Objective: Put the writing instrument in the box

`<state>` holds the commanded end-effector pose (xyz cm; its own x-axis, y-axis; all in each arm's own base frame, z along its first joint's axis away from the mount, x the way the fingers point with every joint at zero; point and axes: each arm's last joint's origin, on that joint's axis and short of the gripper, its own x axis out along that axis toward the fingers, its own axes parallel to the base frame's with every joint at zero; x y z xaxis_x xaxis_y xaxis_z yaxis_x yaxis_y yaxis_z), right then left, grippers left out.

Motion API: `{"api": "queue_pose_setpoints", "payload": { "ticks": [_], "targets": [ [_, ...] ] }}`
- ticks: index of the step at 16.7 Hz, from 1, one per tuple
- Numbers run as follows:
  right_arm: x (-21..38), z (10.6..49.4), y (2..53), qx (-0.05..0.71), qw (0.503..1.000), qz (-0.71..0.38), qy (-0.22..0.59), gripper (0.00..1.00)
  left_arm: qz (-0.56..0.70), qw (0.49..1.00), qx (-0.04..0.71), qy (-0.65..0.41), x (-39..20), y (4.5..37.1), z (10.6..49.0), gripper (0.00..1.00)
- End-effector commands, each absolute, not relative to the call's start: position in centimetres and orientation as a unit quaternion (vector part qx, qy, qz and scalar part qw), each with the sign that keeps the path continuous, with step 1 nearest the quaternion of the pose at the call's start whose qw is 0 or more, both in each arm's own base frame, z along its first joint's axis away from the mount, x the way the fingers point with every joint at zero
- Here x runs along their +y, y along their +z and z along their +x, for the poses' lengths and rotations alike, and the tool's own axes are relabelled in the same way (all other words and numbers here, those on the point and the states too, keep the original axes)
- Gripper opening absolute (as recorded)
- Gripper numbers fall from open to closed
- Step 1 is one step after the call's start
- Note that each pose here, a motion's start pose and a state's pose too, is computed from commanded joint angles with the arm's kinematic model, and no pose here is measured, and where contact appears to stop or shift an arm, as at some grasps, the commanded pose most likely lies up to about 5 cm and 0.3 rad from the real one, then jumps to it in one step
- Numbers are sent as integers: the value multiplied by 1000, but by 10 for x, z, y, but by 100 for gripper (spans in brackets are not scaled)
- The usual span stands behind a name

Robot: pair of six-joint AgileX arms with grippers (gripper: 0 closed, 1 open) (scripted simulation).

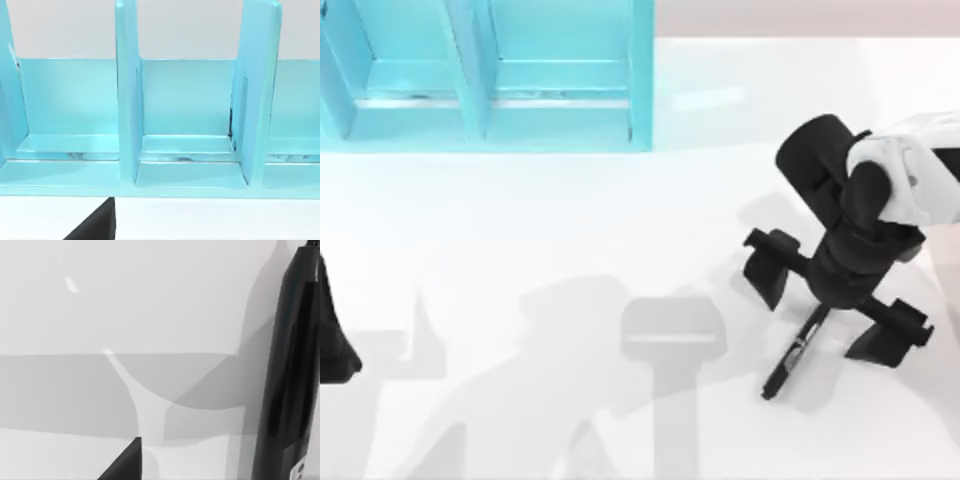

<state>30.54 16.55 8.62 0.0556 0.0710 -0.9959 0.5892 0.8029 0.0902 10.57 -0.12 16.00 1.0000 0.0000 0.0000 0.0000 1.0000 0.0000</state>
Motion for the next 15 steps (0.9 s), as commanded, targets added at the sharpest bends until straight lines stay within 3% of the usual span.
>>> {"api": "queue_pose_setpoints", "payload": {
  "ticks": [7, 15],
  "targets": [
    [165, 305, 86, 660, 682, 250, -190, 2, 0, 1000, 0, 0, -1, 160, 106, 100],
    [165, 305, 86, 660, 682, 250, -190, 0, 0, 1000, 0, 0, -1, 160, 106, 100]
  ]
}}
